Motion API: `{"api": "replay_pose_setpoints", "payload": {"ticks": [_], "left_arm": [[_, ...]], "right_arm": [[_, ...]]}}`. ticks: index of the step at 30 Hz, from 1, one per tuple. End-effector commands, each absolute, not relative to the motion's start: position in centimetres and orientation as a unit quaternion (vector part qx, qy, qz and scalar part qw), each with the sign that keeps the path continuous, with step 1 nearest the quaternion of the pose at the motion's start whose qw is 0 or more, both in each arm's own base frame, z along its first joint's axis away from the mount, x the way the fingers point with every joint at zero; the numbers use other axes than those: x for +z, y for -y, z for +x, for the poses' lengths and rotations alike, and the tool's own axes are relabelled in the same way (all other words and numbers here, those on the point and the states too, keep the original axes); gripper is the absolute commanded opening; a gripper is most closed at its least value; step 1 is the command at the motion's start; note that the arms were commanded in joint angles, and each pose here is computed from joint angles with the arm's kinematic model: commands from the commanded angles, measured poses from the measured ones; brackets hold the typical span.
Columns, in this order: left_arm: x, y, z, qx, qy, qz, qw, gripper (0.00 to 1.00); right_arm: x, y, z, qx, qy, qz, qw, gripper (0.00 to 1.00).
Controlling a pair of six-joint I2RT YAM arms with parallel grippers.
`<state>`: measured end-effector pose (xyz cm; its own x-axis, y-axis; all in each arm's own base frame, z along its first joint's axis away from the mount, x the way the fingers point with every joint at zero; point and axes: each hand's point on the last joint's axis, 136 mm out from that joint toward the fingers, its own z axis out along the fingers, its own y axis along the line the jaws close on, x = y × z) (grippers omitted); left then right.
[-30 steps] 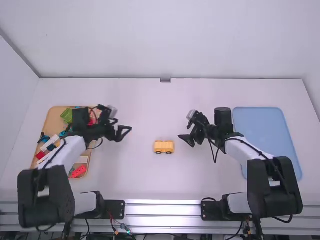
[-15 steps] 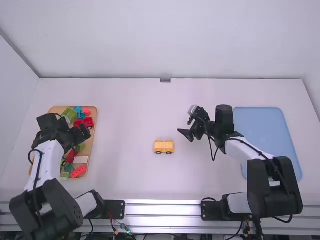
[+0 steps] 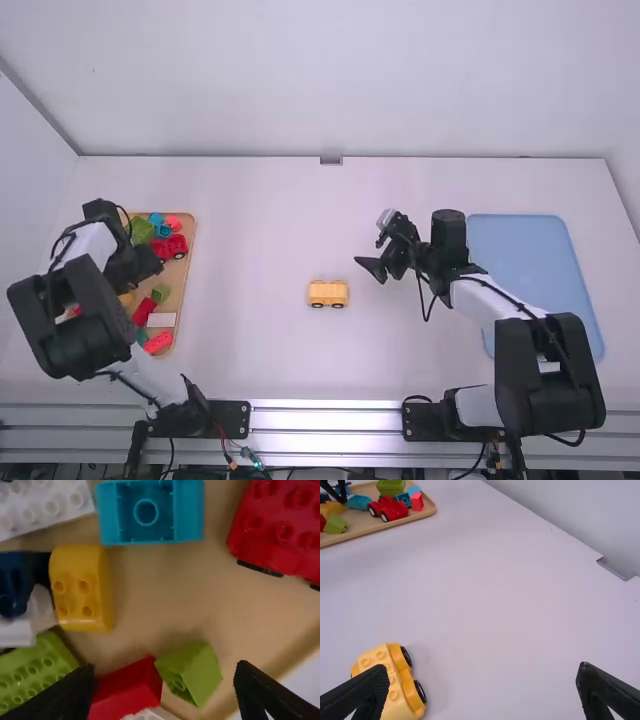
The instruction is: Assemble lego blocks to make yellow taxi
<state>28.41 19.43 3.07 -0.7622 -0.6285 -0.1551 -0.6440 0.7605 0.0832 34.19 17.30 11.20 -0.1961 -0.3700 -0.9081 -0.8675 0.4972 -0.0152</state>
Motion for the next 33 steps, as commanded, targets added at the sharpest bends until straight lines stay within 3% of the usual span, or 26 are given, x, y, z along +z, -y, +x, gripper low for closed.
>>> {"api": "replay_pose_setpoints", "payload": {"ticks": [1,6,11,18,33], "left_arm": [[3.1,-20.2,28.7,0.078,-0.942,-0.321,0.059,0.65],[2.8,-21.0,28.1,0.089,-0.938,-0.331,0.059,0.58],[2.6,-22.7,26.5,0.084,-0.924,-0.369,0.054,0.57],[1.2,-22.9,25.9,-0.011,-0.934,-0.344,0.094,0.61],[-1.0,-24.2,25.0,0.035,-0.923,-0.368,0.112,0.53]], "right_arm": [[11.2,-17.0,34.4,0.255,-0.733,-0.42,0.471,0.99],[11.0,-16.7,34.8,0.242,-0.741,-0.415,0.47,0.98],[11.2,-16.7,34.9,0.24,-0.738,-0.416,0.475,0.99],[11.6,-16.8,35.2,0.236,-0.731,-0.418,0.485,0.98],[11.5,-16.7,35.1,0.238,-0.733,-0.417,0.481,0.99]]}}
